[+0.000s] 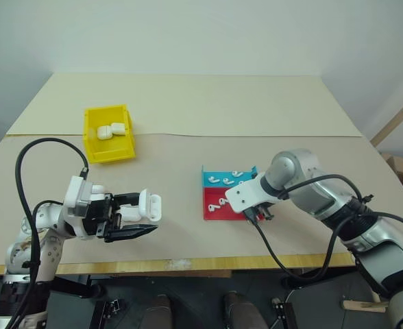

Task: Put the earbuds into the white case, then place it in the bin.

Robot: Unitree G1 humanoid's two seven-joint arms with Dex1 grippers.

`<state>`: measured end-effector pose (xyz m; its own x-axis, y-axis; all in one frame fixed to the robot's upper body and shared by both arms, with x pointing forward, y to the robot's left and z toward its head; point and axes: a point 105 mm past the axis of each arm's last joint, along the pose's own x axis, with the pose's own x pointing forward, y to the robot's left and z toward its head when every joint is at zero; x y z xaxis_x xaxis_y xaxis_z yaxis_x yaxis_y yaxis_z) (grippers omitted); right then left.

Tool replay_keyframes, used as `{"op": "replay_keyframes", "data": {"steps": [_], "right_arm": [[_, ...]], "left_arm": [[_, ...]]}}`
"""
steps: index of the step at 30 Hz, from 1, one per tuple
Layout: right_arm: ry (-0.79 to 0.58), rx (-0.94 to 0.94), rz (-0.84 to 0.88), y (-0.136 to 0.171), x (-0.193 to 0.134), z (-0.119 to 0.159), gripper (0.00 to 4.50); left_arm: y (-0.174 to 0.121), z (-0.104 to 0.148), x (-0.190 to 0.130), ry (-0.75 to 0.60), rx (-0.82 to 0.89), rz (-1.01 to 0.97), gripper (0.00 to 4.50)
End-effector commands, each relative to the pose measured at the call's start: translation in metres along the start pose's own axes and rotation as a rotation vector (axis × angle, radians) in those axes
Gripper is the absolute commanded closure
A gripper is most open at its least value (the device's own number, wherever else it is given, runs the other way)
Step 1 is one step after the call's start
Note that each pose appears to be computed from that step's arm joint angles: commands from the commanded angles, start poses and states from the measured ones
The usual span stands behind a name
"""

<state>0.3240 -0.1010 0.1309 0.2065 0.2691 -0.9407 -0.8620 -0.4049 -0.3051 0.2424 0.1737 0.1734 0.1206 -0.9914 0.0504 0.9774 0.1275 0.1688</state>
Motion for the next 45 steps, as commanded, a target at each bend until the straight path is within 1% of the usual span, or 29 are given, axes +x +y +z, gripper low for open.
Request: {"op": "replay_keyframes", "data": {"steps": [1,5,13,15,17,22,26,30,33,36,38,39,41,43,45], "right_arm": [[0.003,-0.016,-0.032,-0.004,-0.009,0.0,3.03],[-0.001,-0.017,-0.032,-0.004,-0.009,0.001,3.8],[-0.014,-0.016,-0.043,-0.005,-0.01,0.005,3.8],[-0.037,-0.011,-0.058,-0.005,-0.017,0.009,3.8],[-0.086,0.011,-0.105,-0.007,-0.033,0.015,3.8],[-0.259,0.102,-0.241,-0.004,-0.08,0.028,3.8],[-0.367,0.161,-0.34,0.0,-0.106,0.03,3.8],[-0.546,0.224,-0.459,0.001,-0.132,0.032,3.8],[-0.68,0.242,-0.56,0.0,-0.148,0.034,3.8],[-0.81,0.226,-0.637,0.002,-0.158,0.04,3.8],[-0.92,0.216,-0.656,0.007,-0.163,0.047,3.8],[-1.009,0.191,-0.699,0.008,-0.168,0.054,3.8],[-1.122,0.164,-0.746,0.011,-0.174,0.061,3.8],[-1.242,0.127,-0.7,0.021,-0.176,0.07,3.8],[-1.335,0.099,-0.656,0.028,-0.177,0.078,3.8]], "left_arm": [[0.0,0.008,-0.001,-0.003,0.049,0.005,1.73],[0.0,0.008,-0.001,-0.001,0.047,0.006,1.73],[-0.001,0.009,0.0,-0.012,0.044,-0.006,1.73],[-0.002,0.011,0.004,-0.032,0.043,-0.019,1.73],[-0.004,0.015,0.011,-0.071,0.04,-0.038,1.73],[-0.018,0.025,0.036,-0.183,0.019,-0.109,1.73],[-0.022,0.034,0.05,-0.252,0.022,-0.131,1.73],[-0.024,0.042,0.062,-0.313,0.018,-0.142,1.73],[-0.026,0.041,0.066,-0.317,0.018,-0.166,1.73],[-0.025,0.041,0.067,-0.32,0.018,-0.176,1.73],[-0.025,0.041,0.067,-0.318,0.024,-0.18,1.73],[-0.026,0.042,0.068,-0.317,0.023,-0.182,1.73],[-0.027,0.042,0.068,-0.314,0.023,-0.188,1.73],[-0.03,0.043,0.07,-0.313,0.029,-0.197,1.73],[-0.031,0.045,0.072,-0.316,0.036,-0.196,1.73]]}}
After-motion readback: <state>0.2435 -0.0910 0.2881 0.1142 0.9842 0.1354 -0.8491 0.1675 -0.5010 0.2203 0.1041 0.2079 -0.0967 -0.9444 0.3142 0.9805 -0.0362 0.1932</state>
